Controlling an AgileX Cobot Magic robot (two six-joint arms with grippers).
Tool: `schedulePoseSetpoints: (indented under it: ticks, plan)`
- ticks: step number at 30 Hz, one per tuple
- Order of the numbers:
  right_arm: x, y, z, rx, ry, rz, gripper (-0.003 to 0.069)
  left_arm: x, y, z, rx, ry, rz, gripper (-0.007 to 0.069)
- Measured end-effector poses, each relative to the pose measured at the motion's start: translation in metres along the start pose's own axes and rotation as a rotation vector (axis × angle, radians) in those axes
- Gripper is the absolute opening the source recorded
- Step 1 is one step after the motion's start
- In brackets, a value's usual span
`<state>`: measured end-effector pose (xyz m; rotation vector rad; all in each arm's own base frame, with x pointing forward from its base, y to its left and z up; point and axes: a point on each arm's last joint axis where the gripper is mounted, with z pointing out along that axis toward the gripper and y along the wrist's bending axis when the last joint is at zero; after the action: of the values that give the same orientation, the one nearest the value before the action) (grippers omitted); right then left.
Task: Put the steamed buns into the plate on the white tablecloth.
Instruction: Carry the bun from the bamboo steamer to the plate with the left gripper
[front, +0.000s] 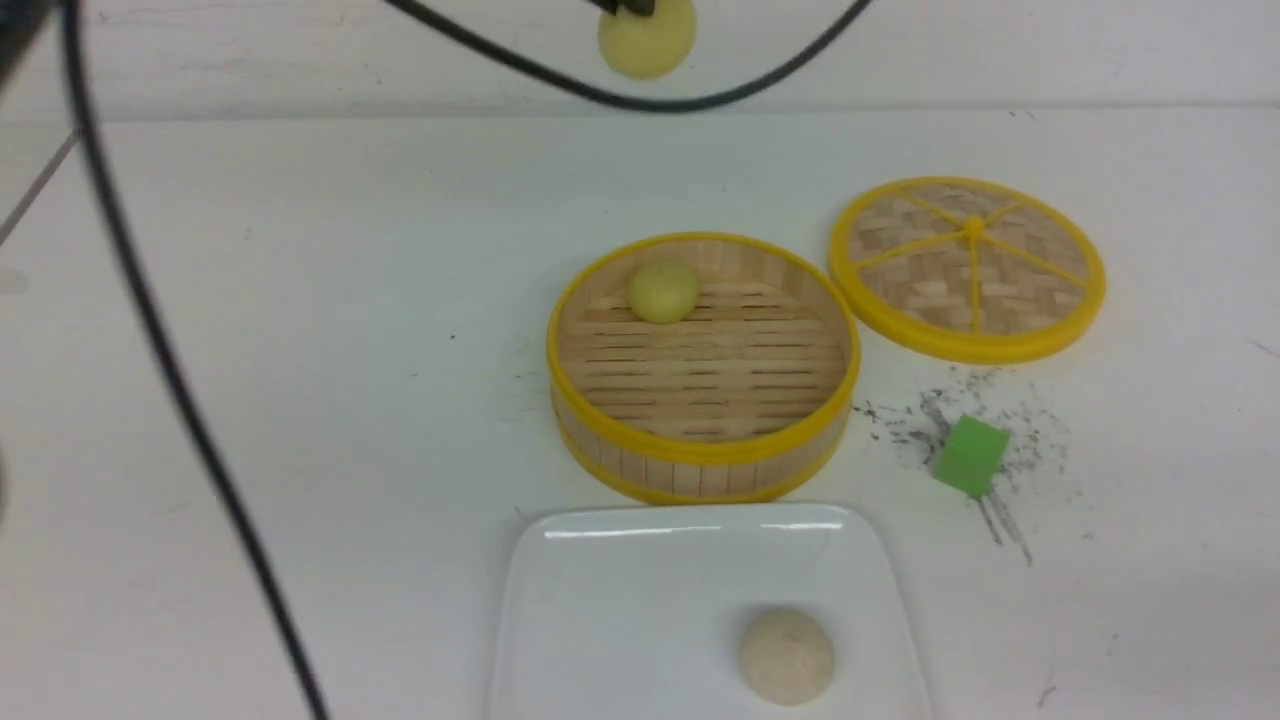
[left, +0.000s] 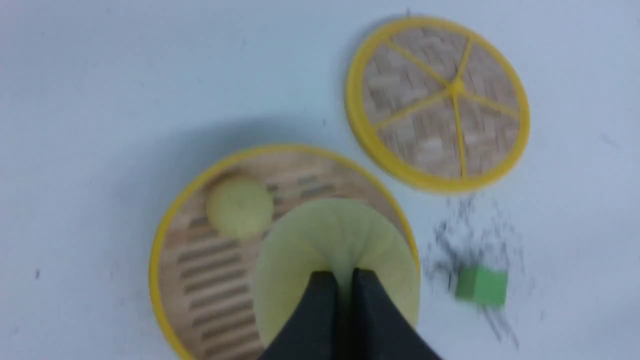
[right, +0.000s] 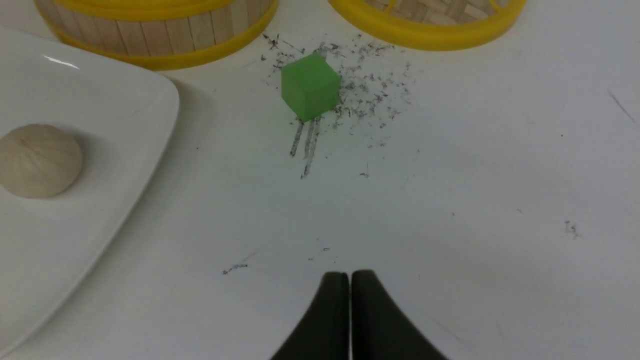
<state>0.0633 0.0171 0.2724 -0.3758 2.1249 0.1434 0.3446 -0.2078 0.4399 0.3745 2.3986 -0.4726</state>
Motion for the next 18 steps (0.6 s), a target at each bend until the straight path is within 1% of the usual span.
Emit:
schedulePoseSetpoints:
  ticks: [3,6,7,8,11,12,13,14,15,16,18]
  plan:
    - [0.0,0.0,0.0,0.001,0.0,-0.001,0.0036,0.037,-0.006,0.004,-0.008,0.132,0.022,0.0022]
    - [0.0,0.0,0.0,0.001,0.0,0.0,0.004,0.085,-0.012,0.025,-0.028,0.312,0.058,0.0023]
    - [0.0,0.0,0.0,0.001,0.0,0.0,0.004,0.089,-0.013,0.026,-0.028,0.325,0.062,0.0023]
    - [0.0,0.0,0.0,0.001,0.0,0.0,0.0041,0.12,-0.02,0.042,-0.039,0.44,0.095,0.0023]
    - [0.0,0.0,0.0,0.001,0.0,-0.001,0.0041,0.164,-0.028,0.066,-0.081,0.58,0.132,0.0026]
    - [0.0,0.0,0.0,0.001,0.0,-0.001,0.0041,0.177,-0.029,0.075,-0.103,0.608,0.145,0.0027]
    - [0.0,0.0,0.0,0.001,0.0,-0.001,0.0041,0.182,-0.03,0.077,-0.113,0.618,0.154,0.0027]
    - [0.0,0.0,0.0,0.001,0.0,-0.001,0.0041,0.196,-0.031,0.092,-0.148,0.625,0.165,0.0029]
    - [0.0,0.0,0.0,0.001,0.0,-0.001,0.0041,0.198,-0.031,0.092,-0.149,0.625,0.165,0.003]
    - [0.0,0.0,0.0,0.001,-0.001,-0.001,0.0041,0.205,-0.031,0.104,-0.18,0.619,0.177,0.0034]
    - [0.0,0.0,0.0,0.001,-0.002,-0.001,0.0041,0.209,-0.031,0.117,-0.202,0.604,0.172,0.0045]
